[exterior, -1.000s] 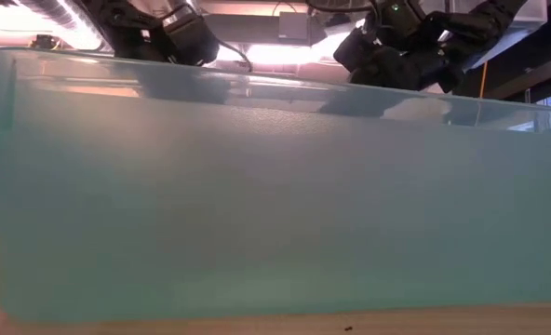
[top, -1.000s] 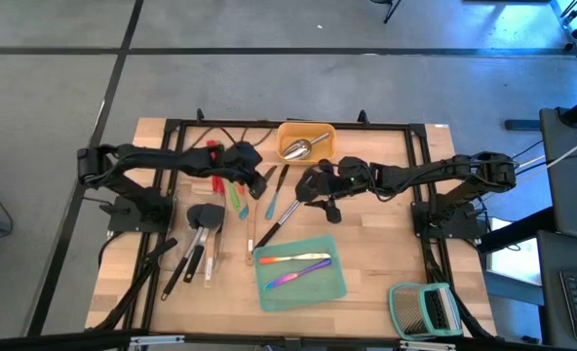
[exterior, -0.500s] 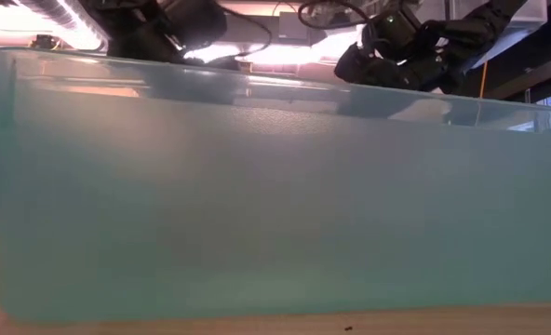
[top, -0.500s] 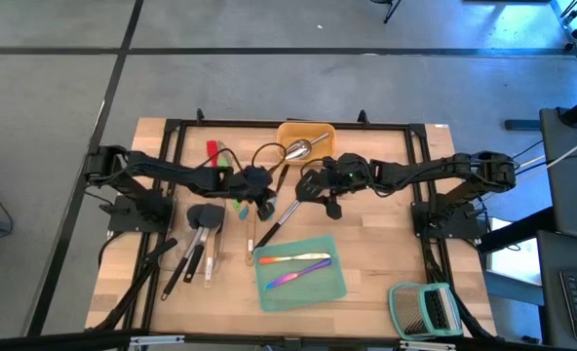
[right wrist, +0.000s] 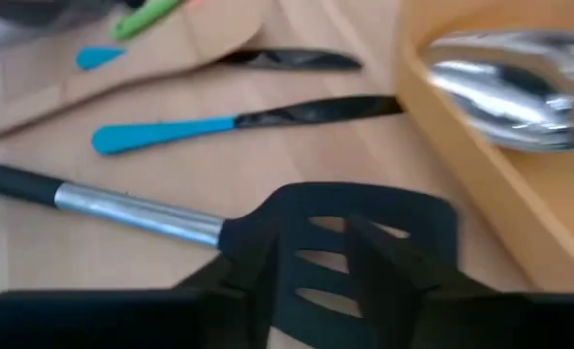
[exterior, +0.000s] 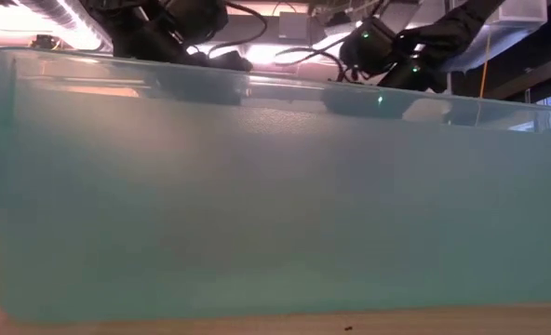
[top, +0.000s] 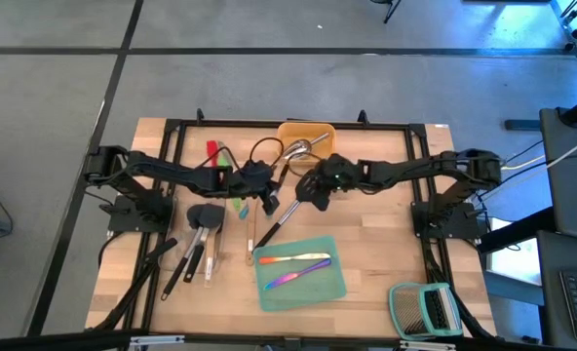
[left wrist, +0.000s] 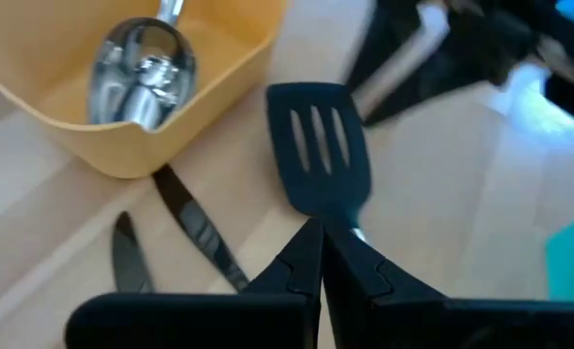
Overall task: Pick & Place Kitchen Items
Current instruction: Adjust the yellow bin, then put the wooden spatula into the transparent bin
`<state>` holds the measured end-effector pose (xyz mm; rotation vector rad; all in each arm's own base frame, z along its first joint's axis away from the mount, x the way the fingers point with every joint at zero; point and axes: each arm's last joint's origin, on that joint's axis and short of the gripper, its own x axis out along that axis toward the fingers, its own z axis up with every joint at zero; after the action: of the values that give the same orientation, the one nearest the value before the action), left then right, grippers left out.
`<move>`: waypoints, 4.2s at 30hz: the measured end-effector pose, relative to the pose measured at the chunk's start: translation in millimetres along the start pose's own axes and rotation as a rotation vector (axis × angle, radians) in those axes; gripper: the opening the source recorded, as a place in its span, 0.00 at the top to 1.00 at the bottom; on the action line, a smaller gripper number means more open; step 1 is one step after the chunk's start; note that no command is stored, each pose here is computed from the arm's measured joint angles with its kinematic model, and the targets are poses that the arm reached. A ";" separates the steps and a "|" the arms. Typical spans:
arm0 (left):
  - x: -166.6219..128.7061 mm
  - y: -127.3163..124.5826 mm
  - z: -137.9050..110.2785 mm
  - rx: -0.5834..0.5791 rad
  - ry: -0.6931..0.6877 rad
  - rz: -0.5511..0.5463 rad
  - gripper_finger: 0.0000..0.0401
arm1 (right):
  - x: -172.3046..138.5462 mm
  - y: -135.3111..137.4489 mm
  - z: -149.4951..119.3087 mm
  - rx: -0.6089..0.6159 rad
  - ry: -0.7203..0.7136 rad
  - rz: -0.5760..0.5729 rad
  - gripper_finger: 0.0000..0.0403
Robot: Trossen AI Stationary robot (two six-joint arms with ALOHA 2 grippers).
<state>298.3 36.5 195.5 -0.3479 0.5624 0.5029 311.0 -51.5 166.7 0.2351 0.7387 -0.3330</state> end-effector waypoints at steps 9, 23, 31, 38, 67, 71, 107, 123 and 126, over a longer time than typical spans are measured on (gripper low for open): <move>1.5 5.2 2.3 -0.005 -0.004 0.017 0.99 | 21.2 11.3 -1.7 -0.055 0.082 0.001 0.99; 16.0 88.8 18.7 -0.340 0.020 0.257 0.99 | 13.7 18.3 43.0 -0.044 -0.056 -0.035 0.99; 16.0 118.6 31.0 -0.359 -0.014 0.218 0.99 | 8.3 25.8 53.8 -0.059 -0.056 -0.056 1.00; 16.7 108.5 29.4 -0.310 0.012 0.147 0.99 | 2.6 -1.7 51.1 0.049 0.033 -0.448 1.00; -46.4 90.5 17.5 -0.161 0.151 0.380 0.99 | 1.2 -119.8 49.1 0.476 0.254 -0.665 1.00; -49.6 86.1 18.0 -0.147 0.144 0.359 0.99 | 21.9 -121.3 35.4 0.472 0.334 -0.648 1.00; -62.7 174.7 -4.5 -0.519 0.456 0.670 0.99 | 10.3 -54.2 78.8 0.227 0.172 -0.335 1.00; -10.6 231.5 -23.1 -0.557 0.599 0.698 0.99 | -44.3 77.5 51.3 -0.327 0.165 -0.330 1.00; -3.7 226.7 -20.4 -0.544 0.672 0.685 0.99 | -49.6 90.4 44.2 -0.382 0.158 -0.358 1.00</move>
<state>164.9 212.8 141.6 -0.8672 1.2130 1.2266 338.0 28.0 241.0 -0.2389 0.9864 -0.5076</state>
